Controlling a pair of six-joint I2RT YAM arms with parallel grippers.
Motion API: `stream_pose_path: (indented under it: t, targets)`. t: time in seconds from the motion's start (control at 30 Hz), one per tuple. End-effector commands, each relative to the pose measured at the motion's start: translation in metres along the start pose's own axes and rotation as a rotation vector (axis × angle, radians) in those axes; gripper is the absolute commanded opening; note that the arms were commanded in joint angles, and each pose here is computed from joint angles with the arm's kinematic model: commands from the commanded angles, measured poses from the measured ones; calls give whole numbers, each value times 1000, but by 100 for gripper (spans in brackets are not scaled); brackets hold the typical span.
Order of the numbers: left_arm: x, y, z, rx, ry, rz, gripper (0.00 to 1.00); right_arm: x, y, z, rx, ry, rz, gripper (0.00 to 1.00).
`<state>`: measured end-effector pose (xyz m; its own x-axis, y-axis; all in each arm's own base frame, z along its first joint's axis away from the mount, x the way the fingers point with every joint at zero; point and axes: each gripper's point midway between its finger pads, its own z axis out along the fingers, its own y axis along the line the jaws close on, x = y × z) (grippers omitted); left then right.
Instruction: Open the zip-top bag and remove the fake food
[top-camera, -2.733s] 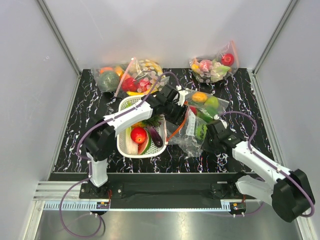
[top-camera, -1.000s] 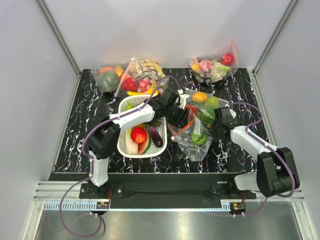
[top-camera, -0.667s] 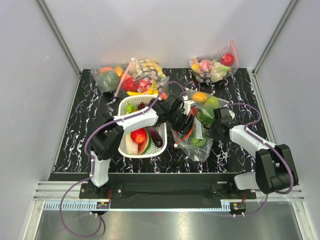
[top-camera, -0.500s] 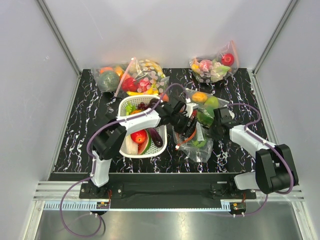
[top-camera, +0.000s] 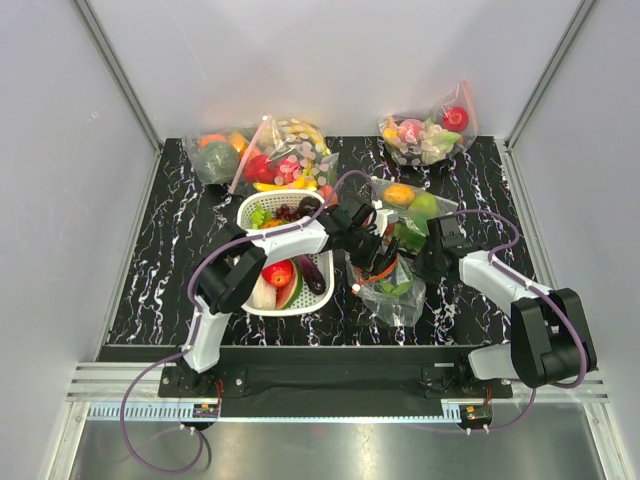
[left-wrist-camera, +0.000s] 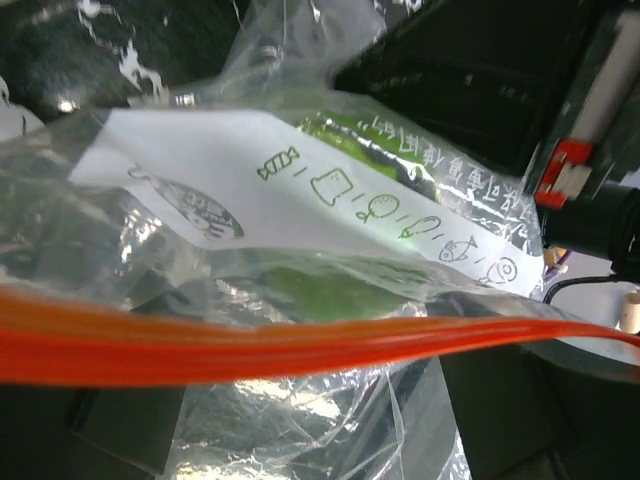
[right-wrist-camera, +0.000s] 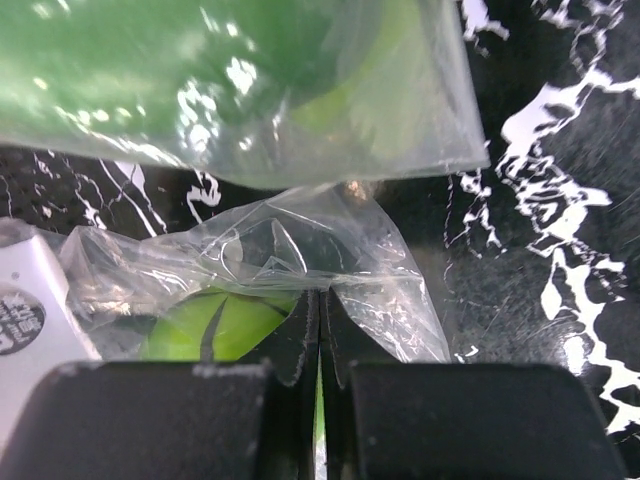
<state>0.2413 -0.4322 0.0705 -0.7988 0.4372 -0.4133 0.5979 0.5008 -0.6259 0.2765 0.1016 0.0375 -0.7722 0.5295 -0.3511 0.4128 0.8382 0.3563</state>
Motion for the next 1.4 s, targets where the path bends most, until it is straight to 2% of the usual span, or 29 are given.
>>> stream_pose_path:
  t: [0.0,0.27,0.63,0.67,0.7,0.8,0.9,1.03,1.2,1.37]
  targets:
    - [-28,-13,3,29,-70,45,99,4,7,1,-44,25,20,0]
    - [-30,-16,12,33,-62,41,99,16,10,8,-62,91,26,0]
    - [-6,-19,25,27,15,44,99,14,16,14,-72,108,22,0]
    - [-1,-16,25,17,25,45,96,14,16,14,-69,107,25,0]
    - [1,-15,24,11,29,52,84,14,15,14,-67,103,22,0]
    - [2,-15,13,-8,28,72,64,11,9,12,-37,84,22,0]
    - [-2,-16,-2,-14,14,74,57,4,3,7,-2,46,15,0]
    - [-5,-9,-23,-51,-15,67,58,-3,-8,1,58,0,5,0]
    - [7,4,-38,-93,5,59,59,-6,-17,-4,96,-27,5,0]
    - [4,-2,-59,-102,-20,82,61,-11,-23,-5,128,-47,3,0]
